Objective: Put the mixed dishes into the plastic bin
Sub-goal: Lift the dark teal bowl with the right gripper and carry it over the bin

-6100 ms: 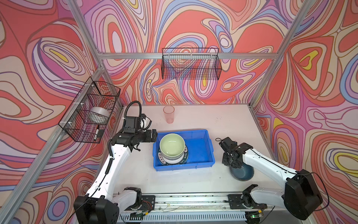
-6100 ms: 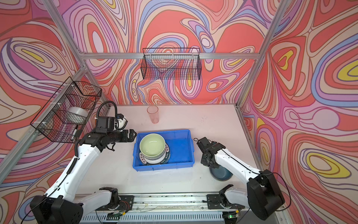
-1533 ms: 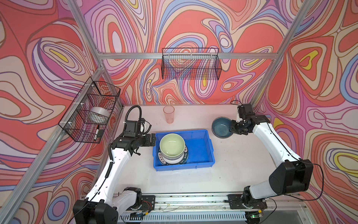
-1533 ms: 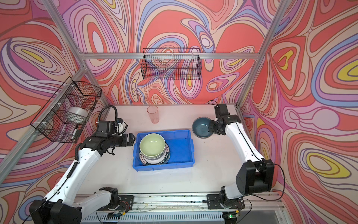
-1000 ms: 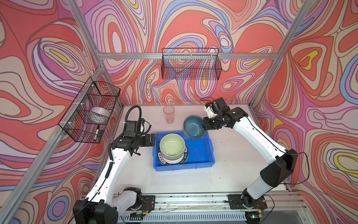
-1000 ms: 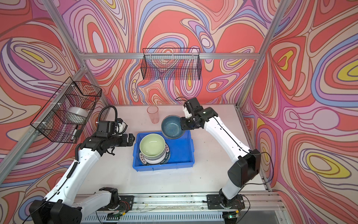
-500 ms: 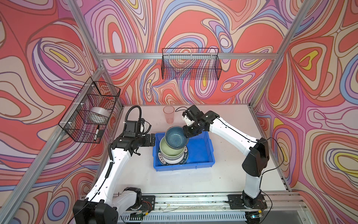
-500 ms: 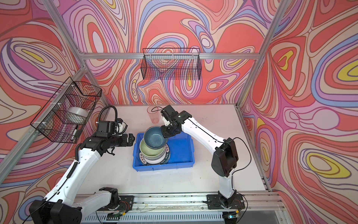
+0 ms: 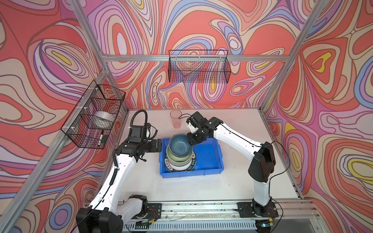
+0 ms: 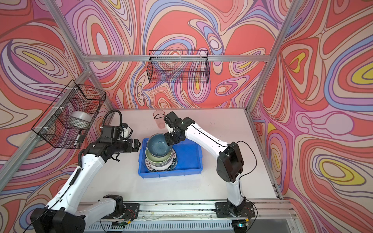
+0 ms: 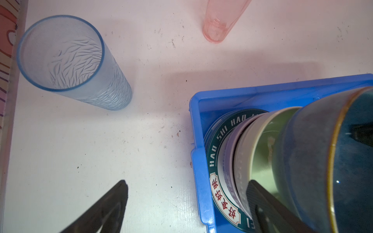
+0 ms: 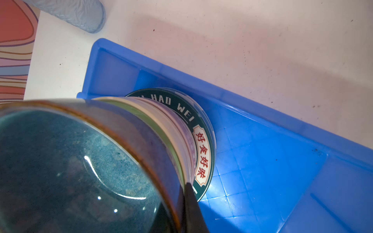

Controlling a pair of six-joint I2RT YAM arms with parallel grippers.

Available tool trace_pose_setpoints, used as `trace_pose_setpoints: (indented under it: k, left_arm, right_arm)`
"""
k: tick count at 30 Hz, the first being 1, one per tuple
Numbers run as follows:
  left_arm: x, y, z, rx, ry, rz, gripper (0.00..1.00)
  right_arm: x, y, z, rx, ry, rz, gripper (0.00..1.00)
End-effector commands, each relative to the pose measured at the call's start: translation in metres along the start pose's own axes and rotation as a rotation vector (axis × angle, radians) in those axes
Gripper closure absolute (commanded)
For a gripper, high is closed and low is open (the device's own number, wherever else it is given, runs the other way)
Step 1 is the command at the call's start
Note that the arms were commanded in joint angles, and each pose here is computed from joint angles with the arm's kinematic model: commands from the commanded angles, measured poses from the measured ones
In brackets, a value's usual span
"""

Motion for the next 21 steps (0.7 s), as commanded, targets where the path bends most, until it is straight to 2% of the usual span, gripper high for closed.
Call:
trace_pose_setpoints:
  k: [1,21]
  left_arm:
    - [0.001,-0.002,-0.009,0.041,-0.008,0.004,0.05]
    - [0.002,-0.004,-0.010,0.050,-0.004,0.011,0.05]
  right_arm:
    - [0.014,0.004,0.014,-0.075,-0.003,0.065,1.00]
    - [0.013,-0.016,-0.001,-0.022,-0.015,0.047,1.00]
Point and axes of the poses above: each gripper's point midway between its finger pads, its own y axis back along the fingers, its own x axis along the line the jaws close on, z = x × y, the point moved 4 cm from there along y, back along the fingers, and after that the axes turned 10 degrees about y, right-handed, at the moved point
